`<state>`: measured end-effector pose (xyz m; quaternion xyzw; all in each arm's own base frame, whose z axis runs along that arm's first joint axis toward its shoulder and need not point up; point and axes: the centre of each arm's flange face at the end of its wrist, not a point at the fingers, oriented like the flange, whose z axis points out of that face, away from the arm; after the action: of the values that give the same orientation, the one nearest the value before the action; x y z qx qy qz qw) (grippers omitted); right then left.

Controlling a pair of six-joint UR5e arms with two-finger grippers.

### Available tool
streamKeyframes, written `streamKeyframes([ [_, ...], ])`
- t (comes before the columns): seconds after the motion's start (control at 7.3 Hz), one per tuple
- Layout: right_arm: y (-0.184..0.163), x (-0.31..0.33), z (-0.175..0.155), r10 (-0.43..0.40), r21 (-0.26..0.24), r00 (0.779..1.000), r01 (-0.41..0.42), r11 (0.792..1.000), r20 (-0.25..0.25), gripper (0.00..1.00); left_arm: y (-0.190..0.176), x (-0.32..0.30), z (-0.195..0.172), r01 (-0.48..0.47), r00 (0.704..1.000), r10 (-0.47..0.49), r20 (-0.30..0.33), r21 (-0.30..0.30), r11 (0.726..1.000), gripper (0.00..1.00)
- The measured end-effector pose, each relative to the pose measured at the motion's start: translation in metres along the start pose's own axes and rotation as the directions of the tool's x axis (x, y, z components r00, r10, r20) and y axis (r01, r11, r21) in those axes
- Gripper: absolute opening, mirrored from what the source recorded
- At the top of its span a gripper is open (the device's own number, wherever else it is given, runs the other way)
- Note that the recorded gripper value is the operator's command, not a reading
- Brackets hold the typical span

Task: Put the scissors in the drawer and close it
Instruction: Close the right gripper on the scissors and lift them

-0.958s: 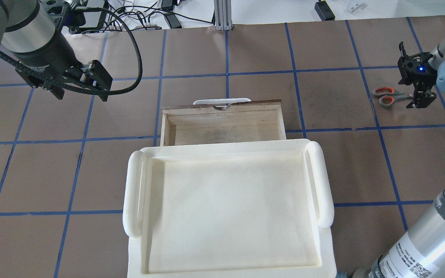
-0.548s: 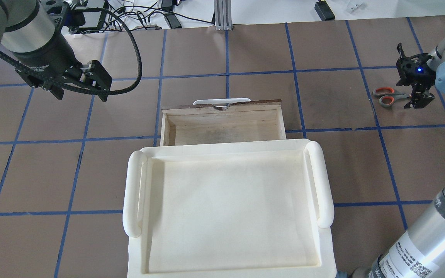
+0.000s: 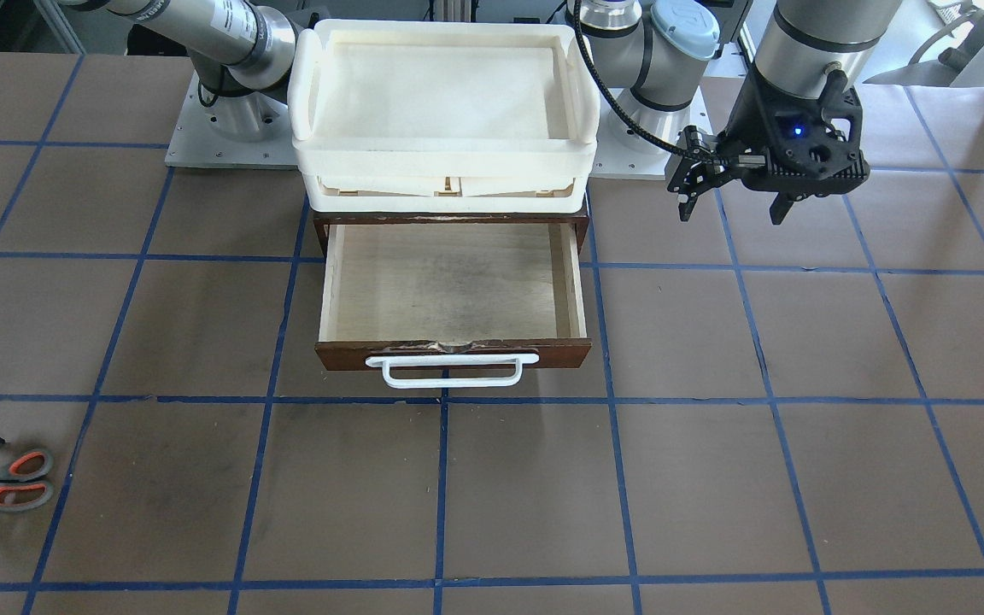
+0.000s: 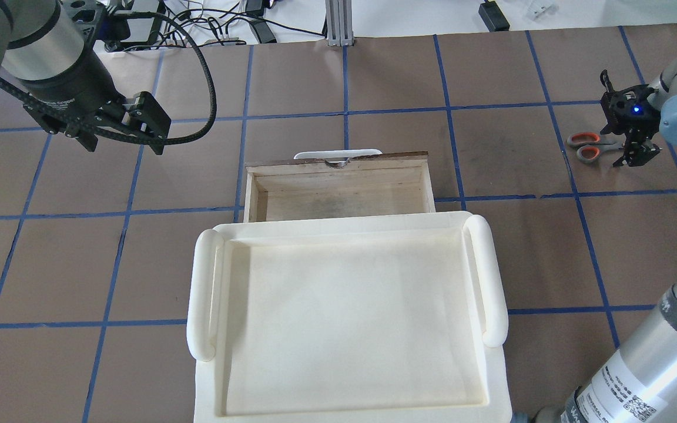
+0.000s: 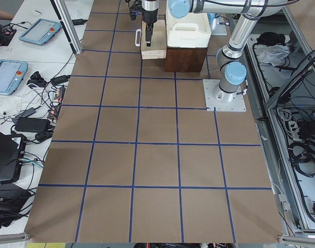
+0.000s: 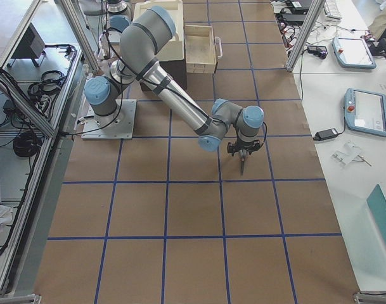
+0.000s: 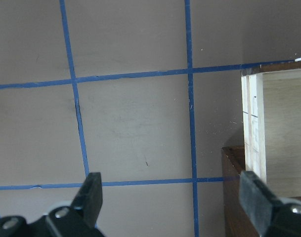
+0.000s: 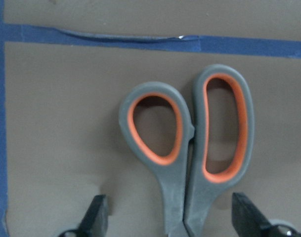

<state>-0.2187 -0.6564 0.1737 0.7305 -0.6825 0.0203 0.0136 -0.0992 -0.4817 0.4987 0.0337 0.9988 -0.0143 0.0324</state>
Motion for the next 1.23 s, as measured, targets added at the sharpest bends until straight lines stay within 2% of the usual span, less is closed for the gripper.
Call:
streamKeyframes([
  [0.14, 0.0006, 0.0002, -0.0003, 0.006, -0.006, 1.000, -0.006, 1.000, -0.001, 0.69, 0.0000, 0.0000, 0.0000, -0.001, 1.000, 0.001, 0.000, 0.000, 1.000, 1.00],
  [0.55, 0.0010, 0.0003, -0.0008, 0.011, -0.010, 1.000, -0.011, 1.000, -0.003, 0.24, 0.0000, 0.0000, 0.0000, -0.001, 1.000, 0.001, 0.000, 0.000, 1.000, 1.00],
  [0.82, 0.0010, 0.0006, -0.0031, 0.009, -0.012, 1.000, -0.009, 1.000, -0.006, 0.11, -0.0001, 0.0002, -0.0001, -0.002, 1.000, 0.002, 0.000, 0.001, 1.000, 1.00],
  [1.23, 0.0017, 0.0018, -0.0099, 0.011, -0.019, 1.000, -0.012, 1.000, -0.015, 0.06, -0.0001, -0.0003, -0.0002, -0.002, 1.000, 0.002, 0.000, 0.001, 1.000, 1.00],
])
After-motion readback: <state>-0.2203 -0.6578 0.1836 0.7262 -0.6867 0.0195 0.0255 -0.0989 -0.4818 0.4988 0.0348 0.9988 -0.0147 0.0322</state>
